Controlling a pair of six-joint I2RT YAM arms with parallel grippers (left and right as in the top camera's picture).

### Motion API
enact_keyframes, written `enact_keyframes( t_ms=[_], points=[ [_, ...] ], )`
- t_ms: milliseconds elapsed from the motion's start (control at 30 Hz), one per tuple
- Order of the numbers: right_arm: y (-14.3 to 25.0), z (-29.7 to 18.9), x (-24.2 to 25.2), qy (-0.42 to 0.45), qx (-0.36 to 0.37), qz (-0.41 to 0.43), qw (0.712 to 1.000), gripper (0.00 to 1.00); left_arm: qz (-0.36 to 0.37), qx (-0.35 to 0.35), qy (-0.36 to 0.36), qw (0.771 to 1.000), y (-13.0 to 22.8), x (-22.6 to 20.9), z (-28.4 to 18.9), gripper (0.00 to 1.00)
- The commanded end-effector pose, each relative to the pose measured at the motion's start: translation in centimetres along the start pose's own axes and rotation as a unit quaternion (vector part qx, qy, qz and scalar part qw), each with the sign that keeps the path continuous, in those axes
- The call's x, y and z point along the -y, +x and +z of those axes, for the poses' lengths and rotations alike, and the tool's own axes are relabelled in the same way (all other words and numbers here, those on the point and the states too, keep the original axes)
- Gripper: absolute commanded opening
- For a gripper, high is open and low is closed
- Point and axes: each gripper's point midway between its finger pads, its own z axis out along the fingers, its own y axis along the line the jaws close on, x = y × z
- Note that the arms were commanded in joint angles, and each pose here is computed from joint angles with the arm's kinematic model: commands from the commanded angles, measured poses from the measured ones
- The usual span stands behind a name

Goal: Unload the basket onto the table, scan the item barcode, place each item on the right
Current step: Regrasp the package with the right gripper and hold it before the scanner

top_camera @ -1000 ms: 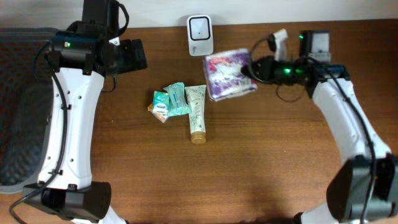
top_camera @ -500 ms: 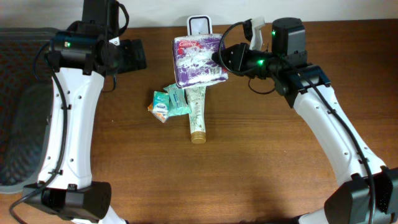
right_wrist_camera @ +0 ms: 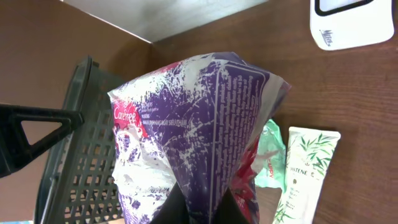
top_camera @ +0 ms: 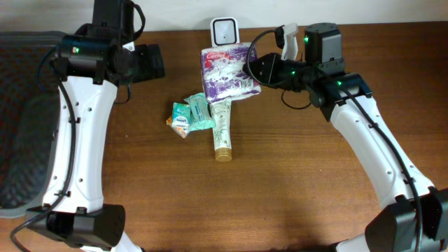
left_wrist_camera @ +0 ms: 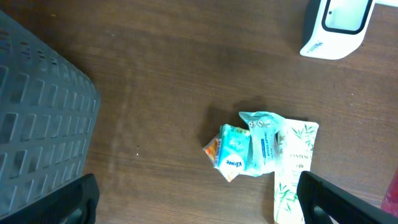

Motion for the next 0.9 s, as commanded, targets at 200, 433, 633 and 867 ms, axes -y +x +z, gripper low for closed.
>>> enact_keyframes(
  t_ms=[200,433,633,867],
  points=[
    [0.3,-0.2,-0.2,0.007,-0.003,-0.060,0.998,0.04,0.005,0.008,-0.001,1.000,-0.3,0.0,-0.4,0.99],
    [0.5,-0.1,-0.1,0.011,-0.007,-0.056,0.998,0.04,0.005,0.008,-0.001,1.000,-0.3,0.0,-0.4,0.99],
    [0.7,0.3,0.6,0.018,-0.014,-0.048,0.999,0.04,0.005,0.008,-0.001,1.000,-0.3,0.0,-0.4,0.99],
    [0.8,0.4,0.8,0.019,-0.016,-0.046,0.999,0.04,0.005,0.008,-0.001,1.000,-0.3,0.0,-0.4,0.99]
  ],
)
